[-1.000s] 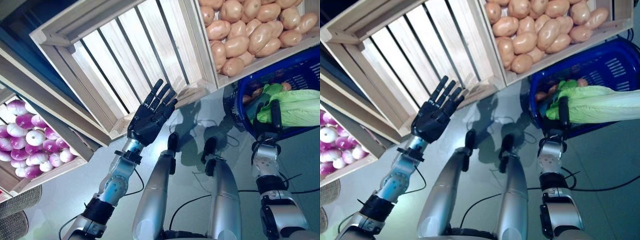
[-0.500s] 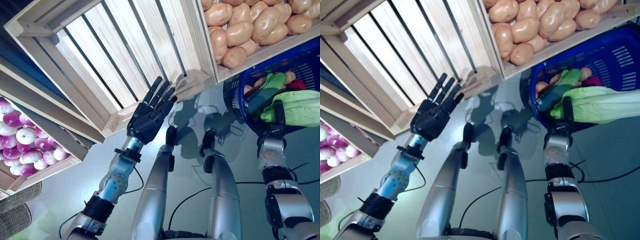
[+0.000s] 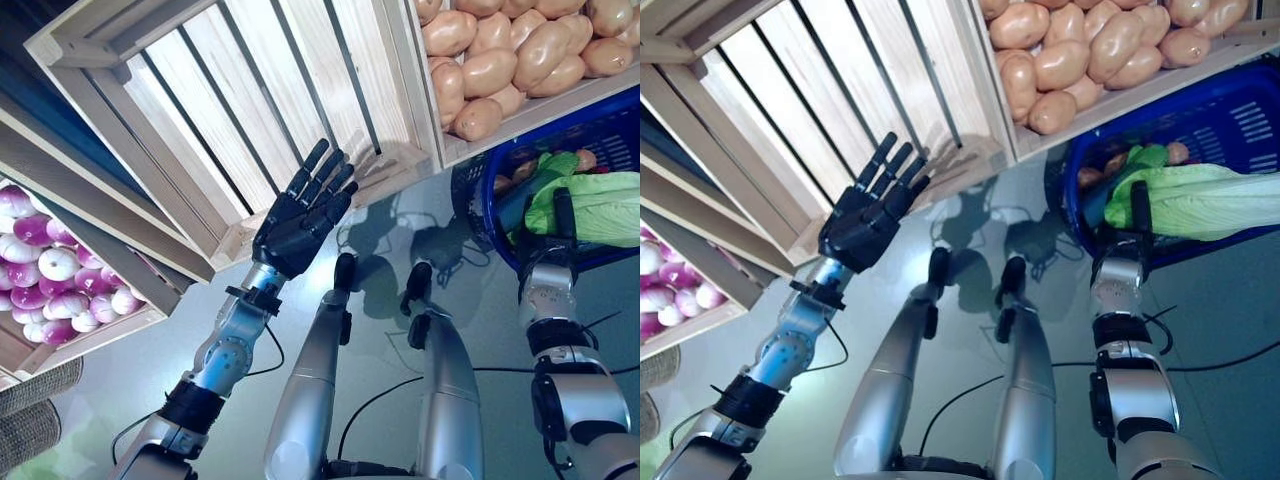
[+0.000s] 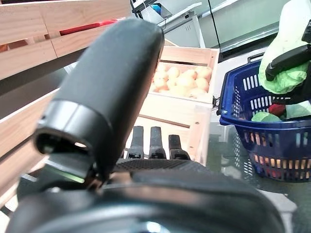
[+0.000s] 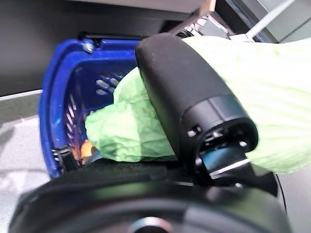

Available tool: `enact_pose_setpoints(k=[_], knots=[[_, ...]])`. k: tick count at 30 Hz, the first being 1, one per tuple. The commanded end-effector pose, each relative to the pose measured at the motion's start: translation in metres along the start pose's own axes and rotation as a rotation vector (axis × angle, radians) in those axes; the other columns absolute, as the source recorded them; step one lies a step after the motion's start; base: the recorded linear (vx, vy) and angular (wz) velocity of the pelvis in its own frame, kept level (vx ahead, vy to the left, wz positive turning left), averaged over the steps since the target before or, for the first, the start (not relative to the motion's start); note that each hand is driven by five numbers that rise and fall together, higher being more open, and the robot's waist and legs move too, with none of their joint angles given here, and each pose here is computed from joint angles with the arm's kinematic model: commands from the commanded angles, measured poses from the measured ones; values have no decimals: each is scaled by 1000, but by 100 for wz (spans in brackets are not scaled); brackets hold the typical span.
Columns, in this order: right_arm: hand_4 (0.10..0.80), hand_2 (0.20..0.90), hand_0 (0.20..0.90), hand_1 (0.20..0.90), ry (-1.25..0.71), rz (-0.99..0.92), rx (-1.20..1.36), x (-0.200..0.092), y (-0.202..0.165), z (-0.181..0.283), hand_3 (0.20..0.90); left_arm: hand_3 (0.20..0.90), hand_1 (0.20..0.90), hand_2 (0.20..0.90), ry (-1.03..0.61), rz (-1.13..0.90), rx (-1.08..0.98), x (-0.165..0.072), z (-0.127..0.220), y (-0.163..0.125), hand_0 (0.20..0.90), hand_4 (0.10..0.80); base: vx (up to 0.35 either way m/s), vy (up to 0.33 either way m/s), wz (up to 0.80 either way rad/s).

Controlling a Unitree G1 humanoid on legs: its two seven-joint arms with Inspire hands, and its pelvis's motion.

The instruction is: Put vegetables into the basket

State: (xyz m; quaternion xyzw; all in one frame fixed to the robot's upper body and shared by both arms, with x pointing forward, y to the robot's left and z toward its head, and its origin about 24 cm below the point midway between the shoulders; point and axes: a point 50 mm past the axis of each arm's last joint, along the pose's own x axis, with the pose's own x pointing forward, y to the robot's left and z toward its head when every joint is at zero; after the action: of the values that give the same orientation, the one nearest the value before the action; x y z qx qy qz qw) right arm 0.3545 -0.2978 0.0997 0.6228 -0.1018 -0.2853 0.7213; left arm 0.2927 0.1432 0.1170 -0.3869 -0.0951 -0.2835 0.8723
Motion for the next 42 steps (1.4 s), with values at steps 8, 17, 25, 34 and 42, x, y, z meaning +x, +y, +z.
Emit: enact_pose_setpoints(k=[8, 17, 25, 34, 42], knots=[[800, 900, 900, 900, -107, 12, 35, 5, 25, 48, 900, 900, 900, 900, -83, -184, 29, 4, 14, -27, 900, 800, 0, 0, 0], [800, 900, 900, 900, -91, 37, 14, 5, 22, 42, 900, 900, 900, 900, -97, -202, 17, 3, 17, -28, 900, 800, -7, 55, 0], [800, 900, 900, 900, -72, 3, -40, 5, 20, 38, 900, 900, 900, 900, -123, -195, 24, 6, 22, -27, 900, 800, 8, 59, -6], [800, 900, 900, 900, -33, 10, -121, -8, -9, 23, 900, 900, 900, 900, -126, -158, 67, -3, 22, -22, 900, 800, 26, 58, -3], [800, 900, 900, 900, -15, 159, -388, -44, -42, 6, 900, 900, 900, 900, -36, -26, 197, -29, 13, -5, 900, 800, 88, 112, -4]])
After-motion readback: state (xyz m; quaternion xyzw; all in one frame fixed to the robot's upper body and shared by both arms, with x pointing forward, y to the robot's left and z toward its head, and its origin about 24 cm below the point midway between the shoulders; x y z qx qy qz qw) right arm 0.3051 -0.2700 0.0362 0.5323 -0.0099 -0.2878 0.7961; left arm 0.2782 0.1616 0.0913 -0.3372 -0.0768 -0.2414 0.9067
